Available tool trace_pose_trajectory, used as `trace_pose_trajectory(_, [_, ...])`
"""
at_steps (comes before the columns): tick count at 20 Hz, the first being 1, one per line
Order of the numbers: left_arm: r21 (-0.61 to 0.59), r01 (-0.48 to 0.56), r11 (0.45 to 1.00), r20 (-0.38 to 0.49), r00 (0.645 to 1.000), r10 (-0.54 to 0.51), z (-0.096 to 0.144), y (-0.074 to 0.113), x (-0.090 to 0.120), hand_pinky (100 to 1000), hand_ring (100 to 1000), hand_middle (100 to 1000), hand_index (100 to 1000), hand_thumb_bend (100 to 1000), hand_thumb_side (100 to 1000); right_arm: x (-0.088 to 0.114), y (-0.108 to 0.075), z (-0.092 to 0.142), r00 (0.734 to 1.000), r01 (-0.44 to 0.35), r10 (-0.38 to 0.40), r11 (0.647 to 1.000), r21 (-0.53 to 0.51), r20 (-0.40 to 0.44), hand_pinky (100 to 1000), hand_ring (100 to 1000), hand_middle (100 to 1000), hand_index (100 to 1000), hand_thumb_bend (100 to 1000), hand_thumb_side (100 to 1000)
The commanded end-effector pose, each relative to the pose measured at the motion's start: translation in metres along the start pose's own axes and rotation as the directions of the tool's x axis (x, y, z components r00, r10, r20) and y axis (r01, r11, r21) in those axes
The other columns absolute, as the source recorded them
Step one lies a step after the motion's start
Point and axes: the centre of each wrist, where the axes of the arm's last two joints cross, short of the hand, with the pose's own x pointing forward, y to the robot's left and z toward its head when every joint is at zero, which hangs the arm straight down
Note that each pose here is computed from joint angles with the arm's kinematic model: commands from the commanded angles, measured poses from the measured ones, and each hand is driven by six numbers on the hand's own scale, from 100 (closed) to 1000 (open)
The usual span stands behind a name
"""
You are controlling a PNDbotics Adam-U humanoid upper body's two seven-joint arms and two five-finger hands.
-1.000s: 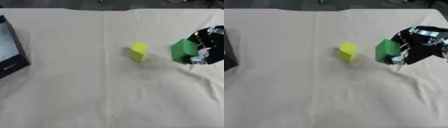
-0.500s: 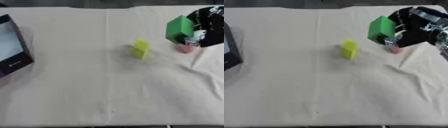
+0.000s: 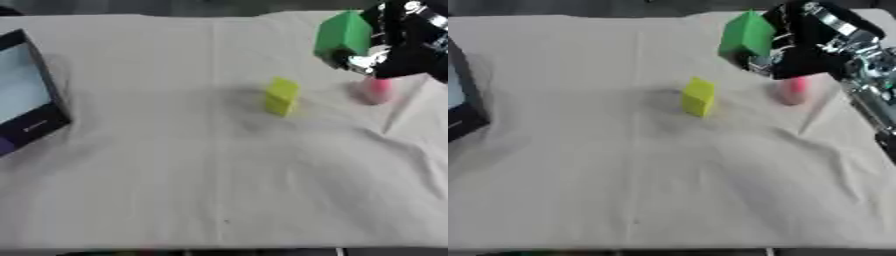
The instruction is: Pick up the objects with one hand, pass them to the other hand, and then place them into the box on the other side of the table.
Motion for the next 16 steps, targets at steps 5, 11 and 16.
trace_pose_trajectory(5, [-0.188,0.110,0.976,0.071,0.993,-0.098,-0.022,-0.012,0.029,747,783,855,812,847,418,-0.003,0.002,-0.012,0.999,0.038,-0.037,0.998,-0.046,0.024,790,722,439,473,373,100])
trace_pose_trajectory(11, [-0.348,0.188,0.918,0.118,0.981,-0.156,-0.036,-0.029,0.042,757,789,854,816,854,416,-0.006,0.009,-0.021,0.996,0.084,-0.083,0.996,-0.029,0.032,789,720,438,472,366,100])
trace_pose_trajectory(16, [-0.487,0.274,0.829,0.159,0.961,-0.225,-0.047,-0.048,0.048,772,797,856,821,863,413,-0.009,0.015,-0.029,0.994,0.099,-0.098,0.995,-0.025,0.038,791,722,438,472,361,100])
